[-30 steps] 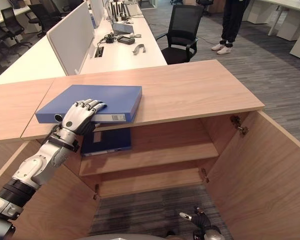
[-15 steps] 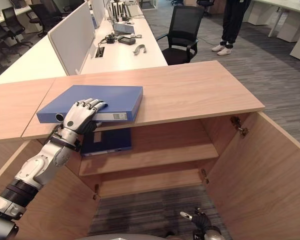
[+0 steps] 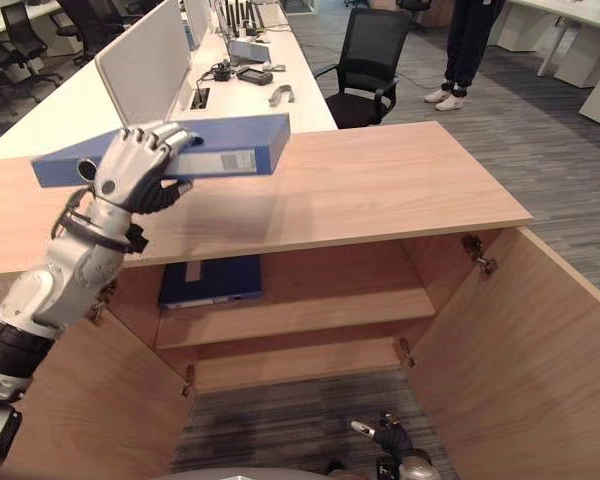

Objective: Put the empty folder in the office cabinet

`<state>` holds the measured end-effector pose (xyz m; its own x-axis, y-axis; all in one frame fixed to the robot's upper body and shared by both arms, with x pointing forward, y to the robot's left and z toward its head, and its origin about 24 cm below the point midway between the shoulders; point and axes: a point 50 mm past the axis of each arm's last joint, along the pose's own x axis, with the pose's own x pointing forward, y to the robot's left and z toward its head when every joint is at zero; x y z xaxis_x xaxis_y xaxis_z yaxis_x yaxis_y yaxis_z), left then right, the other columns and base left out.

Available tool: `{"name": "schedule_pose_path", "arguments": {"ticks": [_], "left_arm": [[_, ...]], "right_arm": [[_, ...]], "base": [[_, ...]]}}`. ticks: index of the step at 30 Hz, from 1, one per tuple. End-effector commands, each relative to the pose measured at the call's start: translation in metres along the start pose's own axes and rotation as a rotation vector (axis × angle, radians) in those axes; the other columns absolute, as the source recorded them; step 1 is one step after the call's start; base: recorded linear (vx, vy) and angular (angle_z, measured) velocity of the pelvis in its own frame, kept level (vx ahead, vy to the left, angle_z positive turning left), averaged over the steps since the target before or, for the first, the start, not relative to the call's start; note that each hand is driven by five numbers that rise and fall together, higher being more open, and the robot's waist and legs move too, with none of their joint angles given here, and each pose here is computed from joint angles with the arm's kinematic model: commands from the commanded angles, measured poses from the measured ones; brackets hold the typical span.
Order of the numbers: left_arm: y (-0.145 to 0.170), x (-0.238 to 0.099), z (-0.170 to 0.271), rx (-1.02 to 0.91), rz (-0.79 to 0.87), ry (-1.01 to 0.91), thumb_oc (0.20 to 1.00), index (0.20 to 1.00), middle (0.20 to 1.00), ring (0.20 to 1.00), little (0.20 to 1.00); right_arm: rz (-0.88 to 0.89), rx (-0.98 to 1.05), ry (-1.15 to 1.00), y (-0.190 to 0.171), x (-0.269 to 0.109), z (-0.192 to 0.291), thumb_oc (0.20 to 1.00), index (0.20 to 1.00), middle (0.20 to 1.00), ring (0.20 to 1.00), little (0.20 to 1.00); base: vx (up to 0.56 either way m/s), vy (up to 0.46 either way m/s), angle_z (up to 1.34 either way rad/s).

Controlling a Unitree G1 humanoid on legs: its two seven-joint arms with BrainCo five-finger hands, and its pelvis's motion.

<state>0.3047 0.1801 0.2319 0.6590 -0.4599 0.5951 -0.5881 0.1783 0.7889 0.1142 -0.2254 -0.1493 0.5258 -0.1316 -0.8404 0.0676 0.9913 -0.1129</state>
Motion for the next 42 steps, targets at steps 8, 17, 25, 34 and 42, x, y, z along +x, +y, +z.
{"name": "schedule_pose_path", "arguments": {"ticks": [8, 17, 25, 34, 42], "left_arm": [[0.101, 0.039, -0.009, -0.068, 0.525, -0.017, 0.200, 0.200, 0.200, 0.200, 0.200], [0.111, 0.021, -0.006, -0.736, 0.582, -0.082, 0.200, 0.200, 0.200, 0.200, 0.200], [0.089, -0.012, -0.014, -1.339, 0.492, -0.095, 0.200, 0.200, 0.200, 0.200, 0.200], [0.085, -0.045, -0.030, -1.436, 0.511, -0.013, 0.200, 0.200, 0.200, 0.200, 0.200], [0.077, -0.060, -0.033, -1.485, 0.523, 0.043, 0.200, 0.200, 0.200, 0.200, 0.200]], "right_arm": [[0.002, 0.000, -0.057, -0.002, 0.008, 0.026, 1.000, 1.000, 1.000, 1.000, 1.000], [0.012, 0.042, -0.058, -0.005, 0.009, 0.031, 1.000, 1.000, 1.000, 1.000, 1.000], [0.041, 0.066, -0.038, -0.003, 0.009, 0.029, 1.000, 1.000, 1.000, 1.000, 1.000], [0.053, 0.027, 0.020, -0.003, 0.007, 0.014, 1.000, 1.000, 1.000, 1.000, 1.000], [0.033, 0.042, 0.038, -0.008, 0.006, 0.010, 1.000, 1.000, 1.000, 1.000, 1.000]], "base": [[0.00, -0.003, 0.06], [0.00, -0.001, 0.01], [0.00, 0.001, 0.01], [0.00, 0.001, 0.01], [0.00, 0.003, 0.02]]}}
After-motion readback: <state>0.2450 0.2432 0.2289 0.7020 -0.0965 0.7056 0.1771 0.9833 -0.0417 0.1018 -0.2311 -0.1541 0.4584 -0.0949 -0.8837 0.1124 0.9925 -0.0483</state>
